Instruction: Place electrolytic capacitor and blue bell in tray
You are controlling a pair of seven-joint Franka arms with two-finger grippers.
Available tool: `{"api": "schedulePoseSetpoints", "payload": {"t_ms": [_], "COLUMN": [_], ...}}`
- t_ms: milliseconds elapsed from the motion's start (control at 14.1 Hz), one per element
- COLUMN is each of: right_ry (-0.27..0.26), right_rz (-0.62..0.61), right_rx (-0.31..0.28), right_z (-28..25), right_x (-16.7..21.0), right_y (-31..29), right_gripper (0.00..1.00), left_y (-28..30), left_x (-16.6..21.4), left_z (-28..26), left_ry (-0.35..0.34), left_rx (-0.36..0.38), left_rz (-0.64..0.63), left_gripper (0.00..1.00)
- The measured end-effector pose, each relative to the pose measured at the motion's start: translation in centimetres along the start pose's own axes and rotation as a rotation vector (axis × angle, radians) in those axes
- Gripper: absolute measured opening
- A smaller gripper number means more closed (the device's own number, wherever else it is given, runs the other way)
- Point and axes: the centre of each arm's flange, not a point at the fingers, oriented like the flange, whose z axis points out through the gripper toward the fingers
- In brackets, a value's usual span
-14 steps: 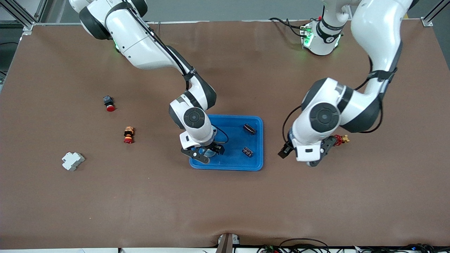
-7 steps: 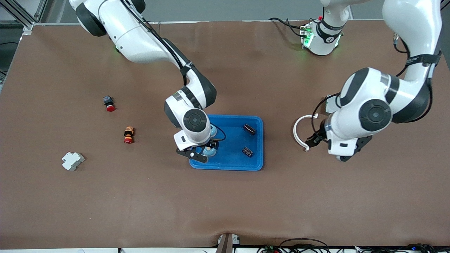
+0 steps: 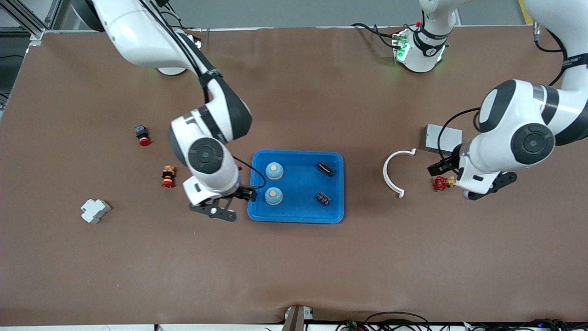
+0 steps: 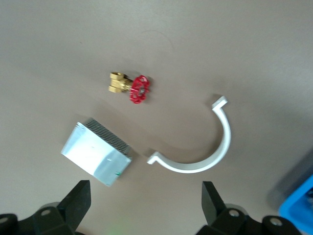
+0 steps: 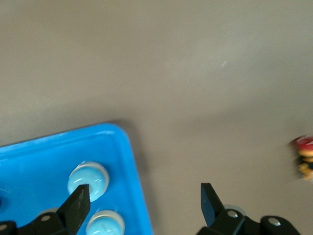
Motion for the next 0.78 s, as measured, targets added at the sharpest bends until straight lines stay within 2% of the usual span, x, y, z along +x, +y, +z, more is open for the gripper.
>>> {"api": "schedulePoseSetpoints", "payload": {"t_ms": [283,496,779], "right_ry": [0.003,-0.003,0.011], "right_rz": [-0.137,-0.22,-0.201], "right_rx": [-0.005,-0.01,-0.012], "right_z": [-5.1,-8.1,-13.4], "right_x": [4.6,6.1,6.3], "right_y": [9.8,15.2,22.4], "right_gripper": [1.0,1.0,1.0], "left_y": [-3.8,-6.0,-10.3], "left_x": [0.8,0.9,1.0], "left_z": [-0.2,-0.8,-1.5], "left_ry": [-0.004,-0.005,0.01], "left_rx": [-0.011,-0.033,-0.072], "left_rz": [0.076,0.133,0.193], "left_gripper": [1.0,1.0,1.0]}}
